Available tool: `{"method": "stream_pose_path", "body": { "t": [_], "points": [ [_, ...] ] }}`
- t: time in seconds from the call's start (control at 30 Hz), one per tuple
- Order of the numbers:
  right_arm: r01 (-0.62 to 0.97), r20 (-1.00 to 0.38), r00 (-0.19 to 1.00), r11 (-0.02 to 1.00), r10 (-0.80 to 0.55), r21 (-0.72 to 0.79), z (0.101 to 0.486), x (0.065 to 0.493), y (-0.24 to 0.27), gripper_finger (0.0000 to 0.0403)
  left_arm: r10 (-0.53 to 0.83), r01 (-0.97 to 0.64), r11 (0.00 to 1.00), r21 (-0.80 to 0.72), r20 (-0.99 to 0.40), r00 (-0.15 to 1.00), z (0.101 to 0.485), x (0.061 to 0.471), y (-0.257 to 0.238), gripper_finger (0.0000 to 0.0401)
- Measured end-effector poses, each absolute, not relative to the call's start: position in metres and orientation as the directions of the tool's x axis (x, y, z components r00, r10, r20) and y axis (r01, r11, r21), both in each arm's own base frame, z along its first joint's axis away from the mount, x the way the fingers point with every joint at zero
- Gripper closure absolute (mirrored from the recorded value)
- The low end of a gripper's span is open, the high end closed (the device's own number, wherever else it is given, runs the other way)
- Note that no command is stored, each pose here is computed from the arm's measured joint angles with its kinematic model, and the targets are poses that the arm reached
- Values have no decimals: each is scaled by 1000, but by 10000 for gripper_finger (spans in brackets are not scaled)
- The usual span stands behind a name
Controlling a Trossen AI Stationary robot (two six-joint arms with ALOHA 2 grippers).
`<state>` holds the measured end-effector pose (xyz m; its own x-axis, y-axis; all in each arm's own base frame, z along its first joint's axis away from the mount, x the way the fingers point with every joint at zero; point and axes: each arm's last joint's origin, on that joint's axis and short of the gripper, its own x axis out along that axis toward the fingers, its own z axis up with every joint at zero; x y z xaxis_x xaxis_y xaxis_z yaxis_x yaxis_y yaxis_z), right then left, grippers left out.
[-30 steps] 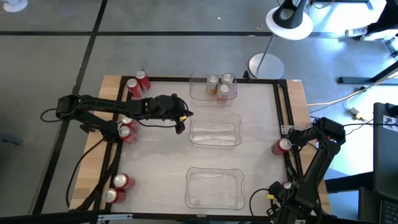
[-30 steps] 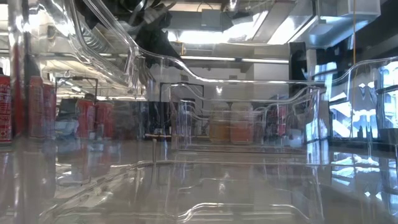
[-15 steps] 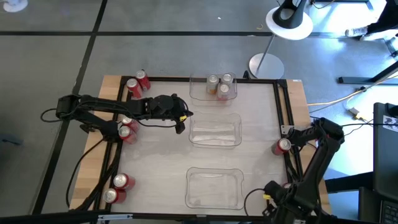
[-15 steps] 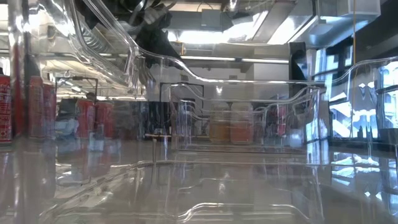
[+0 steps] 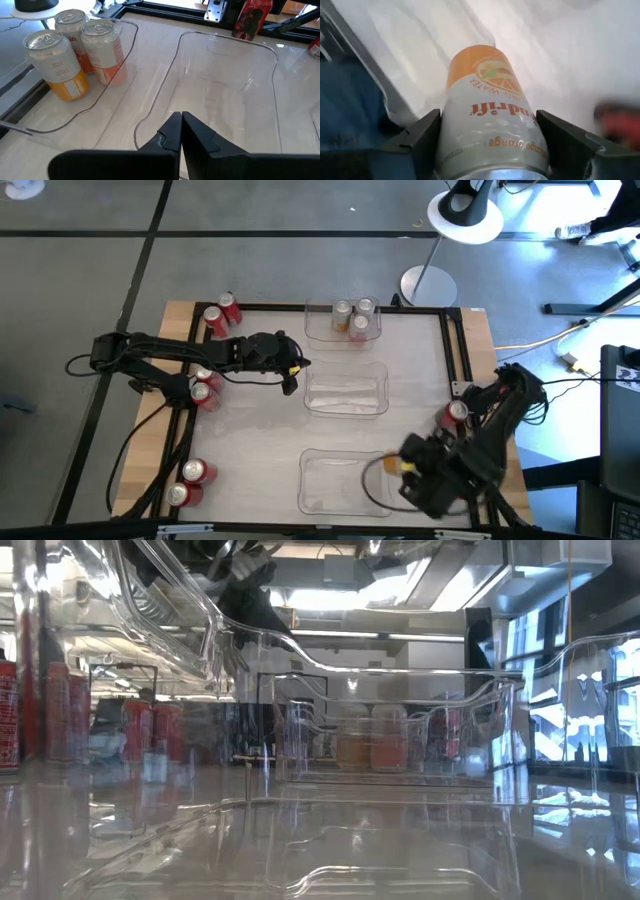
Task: Sort soda cans
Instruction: Put the yellow white soda can into the top transparent bin
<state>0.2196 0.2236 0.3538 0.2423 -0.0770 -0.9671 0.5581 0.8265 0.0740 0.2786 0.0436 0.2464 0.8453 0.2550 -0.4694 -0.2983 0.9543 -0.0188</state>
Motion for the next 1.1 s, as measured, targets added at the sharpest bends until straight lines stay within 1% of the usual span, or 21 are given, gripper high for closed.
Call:
{"method": "stream_pose_path", "body": {
  "t": [0.13,0.2,0.33,0.5,0.6,0.7,0.8,0.93,1.03,1.1],
  "points": [
    [484,-938,306,875,-161,8,362,241,198,125,258,-291,957,-2,-461,849,247,279,44,397],
    [447,-925,321,893,-205,-43,362,253,183,125,259,-291,957,-1,-454,853,248,279,45,397],
    [398,-893,325,902,-310,-168,363,275,148,127,262,-286,958,14,-448,855,249,279,45,397],
    [371,-859,291,877,-421,-304,364,298,95,126,312,-335,942,25,-438,843,252,276,47,397],
    [349,-849,275,870,-450,-348,365,310,63,125,328,-352,936,20,-412,850,260,271,50,397],
    [302,-832,294,872,-471,-386,367,323,30,127,351,-376,926,18,-403,845,266,264,56,397],
    [245,-808,318,867,-495,-435,367,335,-2,127,375,-406,914,18,-419,827,268,257,63,397],
    [190,-767,353,844,-536,-502,366,349,-48,127,396,-436,899,28,-473,787,263,251,70,397],
    [155,-776,356,852,-521,-500,359,356,-81,126,404,-456,890,14,-490,772,261,250,73,397],
    [142,-796,360,872,-487,-469,350,361,-103,126,402,-457,889,16,-504,764,259,250,73,397]
  ]
}}
